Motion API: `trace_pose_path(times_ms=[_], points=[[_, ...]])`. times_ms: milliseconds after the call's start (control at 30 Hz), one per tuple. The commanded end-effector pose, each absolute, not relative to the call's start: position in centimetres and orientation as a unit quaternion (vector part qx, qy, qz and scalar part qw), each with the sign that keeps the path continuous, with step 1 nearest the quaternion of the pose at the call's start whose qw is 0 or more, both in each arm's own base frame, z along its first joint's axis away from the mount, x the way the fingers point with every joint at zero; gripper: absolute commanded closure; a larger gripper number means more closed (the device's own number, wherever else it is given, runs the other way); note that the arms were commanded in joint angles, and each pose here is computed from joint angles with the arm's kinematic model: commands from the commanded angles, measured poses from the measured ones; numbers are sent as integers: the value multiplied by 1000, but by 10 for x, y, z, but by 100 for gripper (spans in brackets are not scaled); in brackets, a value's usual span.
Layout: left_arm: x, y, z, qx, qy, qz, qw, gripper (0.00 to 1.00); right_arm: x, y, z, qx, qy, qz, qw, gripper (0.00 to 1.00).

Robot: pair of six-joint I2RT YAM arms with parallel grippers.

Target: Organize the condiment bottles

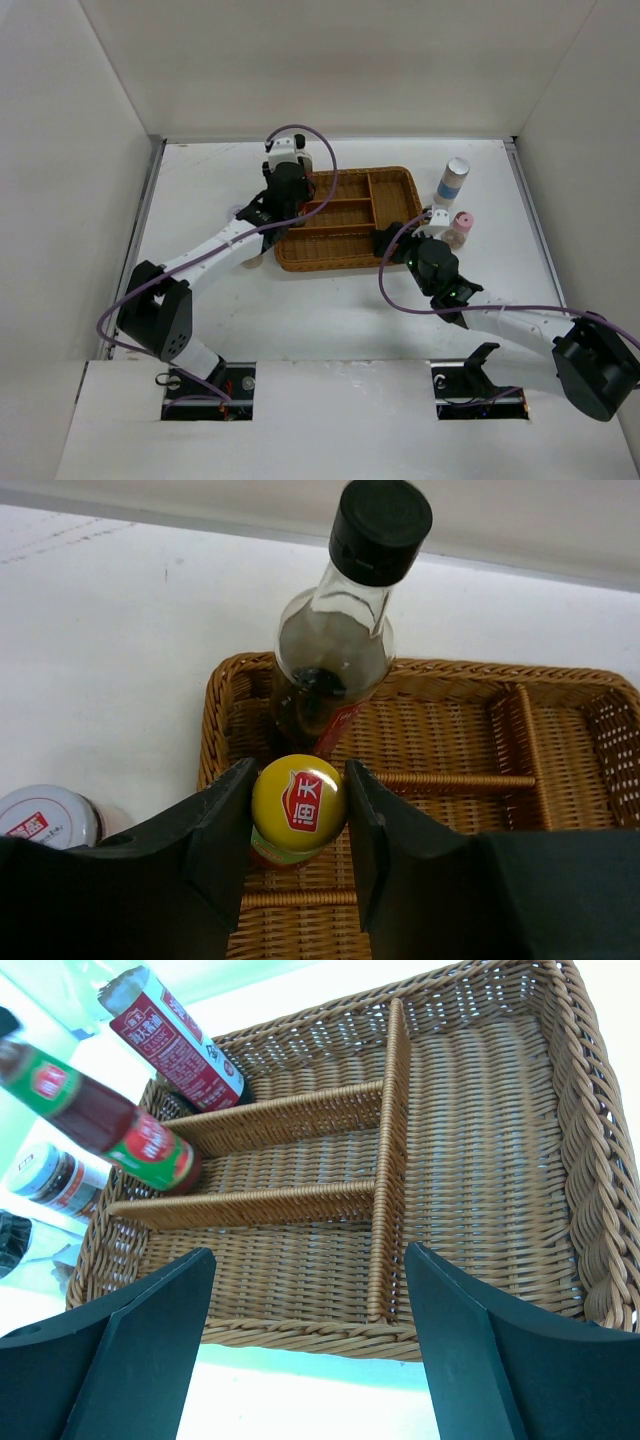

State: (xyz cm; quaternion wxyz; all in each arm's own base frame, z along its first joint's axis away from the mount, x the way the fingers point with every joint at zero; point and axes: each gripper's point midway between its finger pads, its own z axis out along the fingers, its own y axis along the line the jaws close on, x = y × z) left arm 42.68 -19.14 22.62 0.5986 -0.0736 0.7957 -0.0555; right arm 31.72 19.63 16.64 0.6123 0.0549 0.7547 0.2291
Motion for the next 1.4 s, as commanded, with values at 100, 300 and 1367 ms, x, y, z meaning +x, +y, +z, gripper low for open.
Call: trace_pose_path(times_ms=[100,300,1367], points=[[439,-207,268,-100,743,-101,654,83,319,202,199,60,723,260,637,17],[432,-199,253,-106,749,-75,649,64,319,202,199,60,723,260,637,17],[303,-71,185,-214,787,-25,578,29,319,203,201,60,722,261,639,14]])
